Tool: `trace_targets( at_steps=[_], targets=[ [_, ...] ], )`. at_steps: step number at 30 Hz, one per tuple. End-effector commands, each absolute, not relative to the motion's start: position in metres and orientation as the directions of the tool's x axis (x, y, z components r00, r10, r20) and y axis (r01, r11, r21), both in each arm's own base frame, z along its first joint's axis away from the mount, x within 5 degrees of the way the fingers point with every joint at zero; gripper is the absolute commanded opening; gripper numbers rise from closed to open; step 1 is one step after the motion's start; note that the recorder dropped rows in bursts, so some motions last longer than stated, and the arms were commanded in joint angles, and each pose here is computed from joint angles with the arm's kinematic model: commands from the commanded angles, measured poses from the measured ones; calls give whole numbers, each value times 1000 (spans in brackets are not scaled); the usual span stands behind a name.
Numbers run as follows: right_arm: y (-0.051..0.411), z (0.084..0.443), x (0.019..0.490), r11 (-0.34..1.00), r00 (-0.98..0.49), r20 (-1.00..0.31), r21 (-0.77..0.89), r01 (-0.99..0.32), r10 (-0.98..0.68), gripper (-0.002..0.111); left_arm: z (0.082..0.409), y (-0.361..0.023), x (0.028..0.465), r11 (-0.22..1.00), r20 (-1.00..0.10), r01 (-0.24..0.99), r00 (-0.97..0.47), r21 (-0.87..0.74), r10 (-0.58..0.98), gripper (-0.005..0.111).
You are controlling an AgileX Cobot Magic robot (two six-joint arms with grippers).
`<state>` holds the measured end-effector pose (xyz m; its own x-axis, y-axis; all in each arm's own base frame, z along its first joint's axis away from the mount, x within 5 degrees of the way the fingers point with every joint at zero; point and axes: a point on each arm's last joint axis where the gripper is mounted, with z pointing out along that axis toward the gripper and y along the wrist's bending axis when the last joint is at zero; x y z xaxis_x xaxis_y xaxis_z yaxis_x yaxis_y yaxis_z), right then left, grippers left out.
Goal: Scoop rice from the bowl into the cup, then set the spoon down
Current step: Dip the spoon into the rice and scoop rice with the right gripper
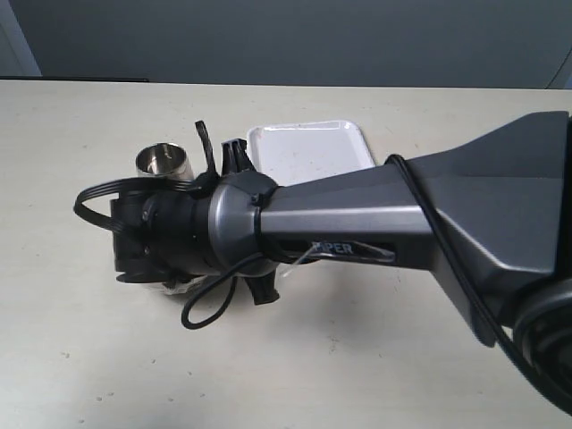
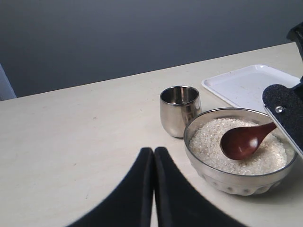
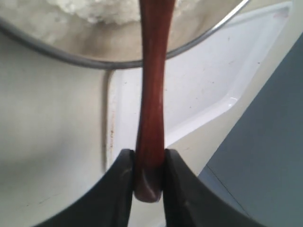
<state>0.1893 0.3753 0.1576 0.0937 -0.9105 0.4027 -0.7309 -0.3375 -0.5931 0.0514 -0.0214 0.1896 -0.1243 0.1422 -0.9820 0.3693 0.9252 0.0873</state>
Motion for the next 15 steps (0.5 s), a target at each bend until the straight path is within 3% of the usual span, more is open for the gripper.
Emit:
trace_targets(
  at_steps=[1, 15],
  targets=[
    [376, 162, 195, -336, 71, 402, -640, -691, -913, -1, 192, -21, 51, 926, -985, 368, -106, 85, 133, 1],
    [382, 137, 204, -428, 73, 483, -683, -592, -873, -1, 192, -21, 51, 926, -985, 368, -106, 87, 134, 1]
  ],
)
